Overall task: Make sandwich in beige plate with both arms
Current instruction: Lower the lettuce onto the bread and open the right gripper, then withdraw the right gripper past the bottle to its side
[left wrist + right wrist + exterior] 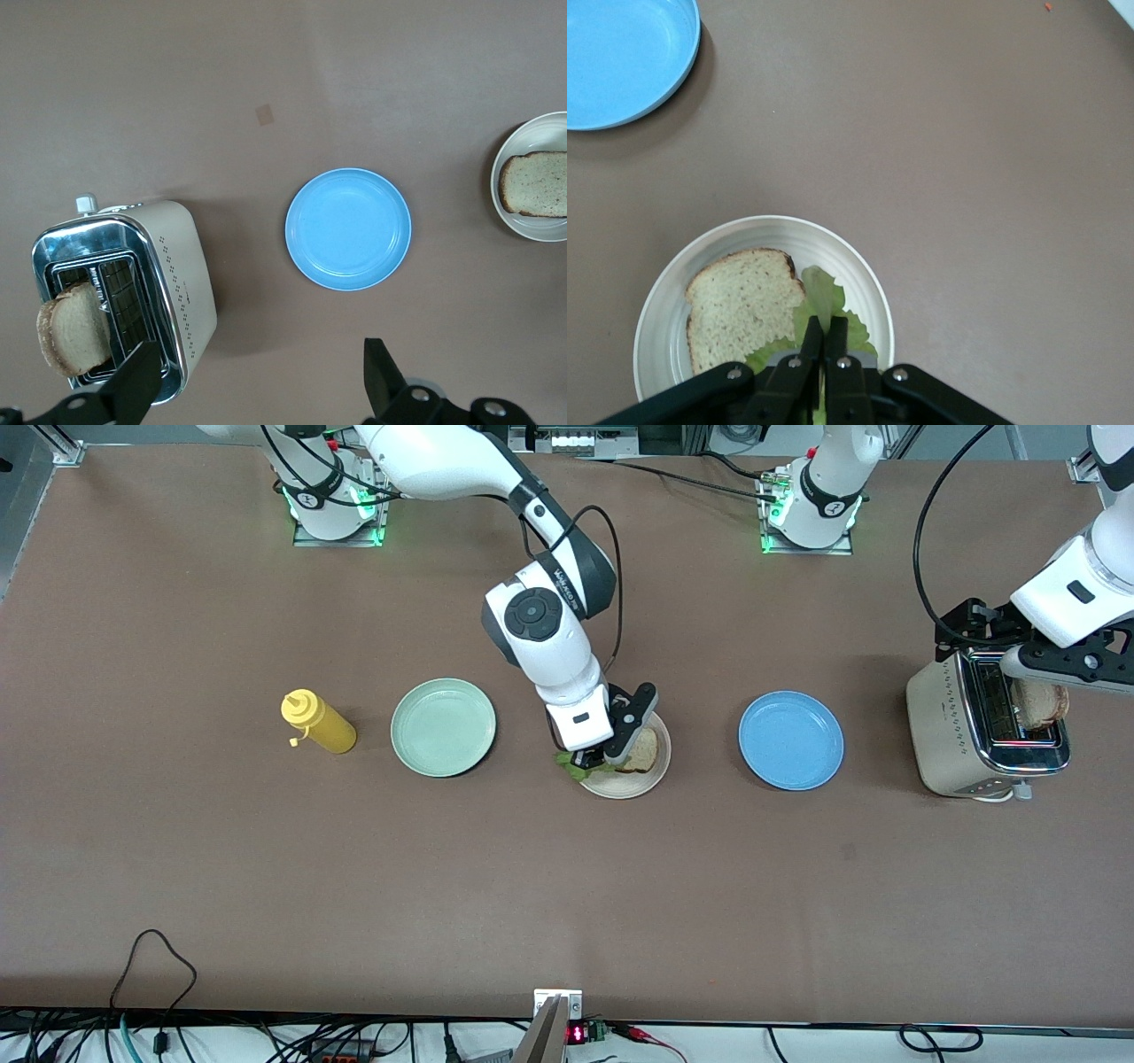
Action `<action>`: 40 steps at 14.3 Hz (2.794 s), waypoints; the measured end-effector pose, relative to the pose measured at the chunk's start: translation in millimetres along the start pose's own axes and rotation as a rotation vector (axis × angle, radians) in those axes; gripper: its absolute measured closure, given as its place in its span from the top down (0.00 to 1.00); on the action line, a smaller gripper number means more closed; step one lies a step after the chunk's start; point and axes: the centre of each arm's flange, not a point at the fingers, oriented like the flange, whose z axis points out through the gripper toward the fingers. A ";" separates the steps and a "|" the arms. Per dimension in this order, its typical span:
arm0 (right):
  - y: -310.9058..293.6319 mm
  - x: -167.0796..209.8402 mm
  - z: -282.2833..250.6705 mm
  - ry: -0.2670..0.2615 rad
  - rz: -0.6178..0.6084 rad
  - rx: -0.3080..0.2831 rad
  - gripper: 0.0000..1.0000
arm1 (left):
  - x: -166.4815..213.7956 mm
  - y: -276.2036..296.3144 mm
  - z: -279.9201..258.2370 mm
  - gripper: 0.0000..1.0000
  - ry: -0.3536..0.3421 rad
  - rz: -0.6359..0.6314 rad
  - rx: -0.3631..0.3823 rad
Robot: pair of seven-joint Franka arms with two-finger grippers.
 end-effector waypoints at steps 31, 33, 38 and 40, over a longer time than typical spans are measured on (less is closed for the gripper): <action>106.5 -12.1 -152.5 -0.131 0.322 -0.089 1.00 | 0.0 0.1 0.0 1.00 0.000 0.000 0.000; 144.6 -33.8 -175.6 -0.169 0.400 -0.082 1.00 | -0.1 -0.7 0.1 1.00 0.000 -0.001 0.000; 277.2 -140.5 -254.7 -0.286 0.693 -0.077 1.00 | 1.9 -2.7 6.6 1.00 -0.016 -0.004 -0.003; 307.6 -176.1 -284.6 -0.337 0.751 -0.123 1.00 | 2.2 -3.3 9.8 1.00 -0.029 -0.005 -0.005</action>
